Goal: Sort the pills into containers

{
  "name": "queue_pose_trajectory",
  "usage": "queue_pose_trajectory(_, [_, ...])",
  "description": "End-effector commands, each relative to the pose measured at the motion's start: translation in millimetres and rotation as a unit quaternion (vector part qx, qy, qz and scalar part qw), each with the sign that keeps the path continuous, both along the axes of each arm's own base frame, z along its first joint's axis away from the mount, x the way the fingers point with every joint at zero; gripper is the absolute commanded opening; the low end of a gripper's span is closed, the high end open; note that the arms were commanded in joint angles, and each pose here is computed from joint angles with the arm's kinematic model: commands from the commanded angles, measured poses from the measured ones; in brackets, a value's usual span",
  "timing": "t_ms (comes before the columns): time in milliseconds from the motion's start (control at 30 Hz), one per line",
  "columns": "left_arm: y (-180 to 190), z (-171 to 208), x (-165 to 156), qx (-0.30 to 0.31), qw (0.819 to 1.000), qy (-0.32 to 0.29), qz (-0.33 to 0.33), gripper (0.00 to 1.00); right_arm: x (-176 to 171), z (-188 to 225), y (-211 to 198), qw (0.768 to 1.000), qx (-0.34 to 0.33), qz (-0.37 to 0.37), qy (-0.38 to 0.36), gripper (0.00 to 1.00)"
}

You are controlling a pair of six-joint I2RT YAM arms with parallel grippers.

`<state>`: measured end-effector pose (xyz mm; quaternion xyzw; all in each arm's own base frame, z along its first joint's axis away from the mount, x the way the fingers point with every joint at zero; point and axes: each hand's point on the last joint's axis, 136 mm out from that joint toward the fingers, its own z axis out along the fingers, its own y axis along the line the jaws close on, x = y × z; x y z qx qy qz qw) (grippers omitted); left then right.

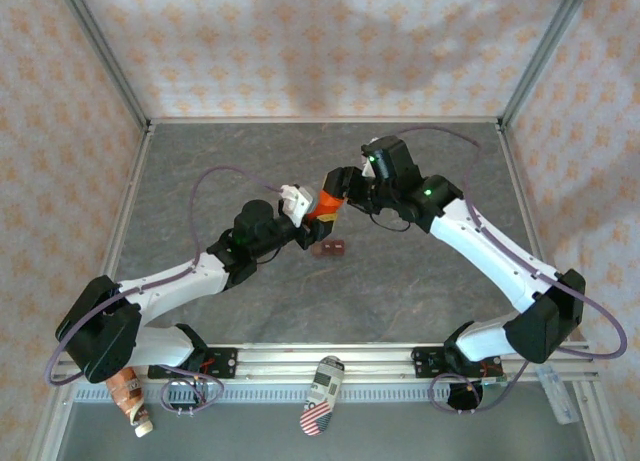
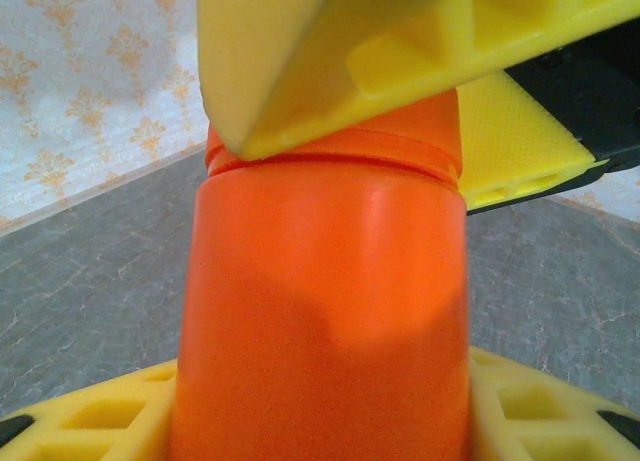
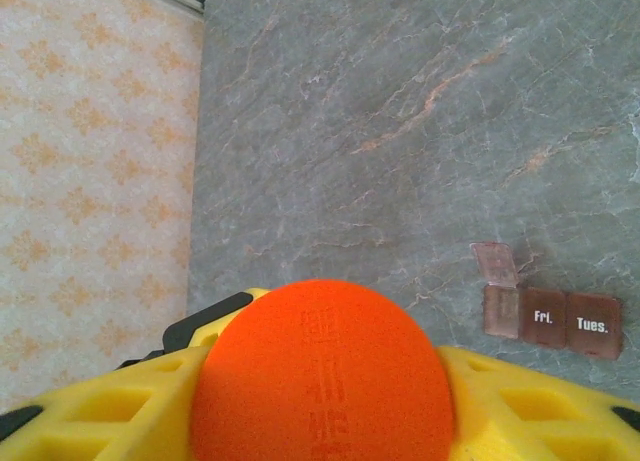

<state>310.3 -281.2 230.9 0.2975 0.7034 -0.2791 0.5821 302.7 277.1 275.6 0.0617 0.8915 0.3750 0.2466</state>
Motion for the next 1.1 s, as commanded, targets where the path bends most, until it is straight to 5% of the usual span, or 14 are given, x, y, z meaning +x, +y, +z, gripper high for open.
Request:
queue_pose_trajectory(0, [-3.8, 24.7, 2.5, -0.018, 0.999, -0.031, -0.001, 0.0, -1.7, 8.3, -4.4, 1.0, 0.002, -0.002, -0.025, 0.56])
queue_pose_trajectory(167, [-2.5, 25.5, 0.5, -0.024, 0.999, -0.03, 0.0, 0.0, -3.0, 21.3, 0.2, 0.998, 0.015, 0.023, -0.058, 0.43])
queue_pose_trajectory(300, [-3.3, 28.8, -4.0, -0.036, 0.999, -0.029, -0.009, 0.0, -11.0, 40.8, 10.7, 0.986, 0.027, 0.111, -0.119, 0.37])
queue_pose_trajectory(433, [-6.4, 38.2, -12.3, -0.059, 0.997, -0.025, -0.03, 0.0, -36.6, 49.0, 15.7, 0.949, 0.035, 0.254, -0.184, 0.38])
queue_pose_trajectory(567, [-6.5, 44.6, -15.8, -0.082, 0.996, -0.022, -0.035, 0.0, -37.1, 48.5, 7.0, 0.942, 0.054, 0.278, -0.179, 0.42])
queue_pose_trajectory(667, [-3.0, 42.3, -10.9, -0.078, 0.997, -0.022, -0.018, 0.0, -29.3, 58.7, 0.0, 0.954, 0.056, 0.234, -0.182, 0.69])
queue_pose_trajectory(767, [2.5, 36.6, -2.8, -0.055, 0.998, -0.026, 0.008, 0.0, -10.6, 71.3, -19.3, 0.977, 0.055, 0.122, -0.166, 0.85])
queue_pose_trajectory(900, [10.3, 31.7, 6.3, -0.024, 0.998, -0.04, 0.04, 0.0, 11.2, 48.0, -51.2, 0.995, 0.056, -0.063, -0.051, 0.89])
queue_pose_trajectory(1067, [14.1, 25.6, 11.8, 0.008, 0.997, -0.054, 0.055, 0.0, 13.6, 35.7, -43.9, 0.991, 0.063, -0.11, -0.034, 0.89])
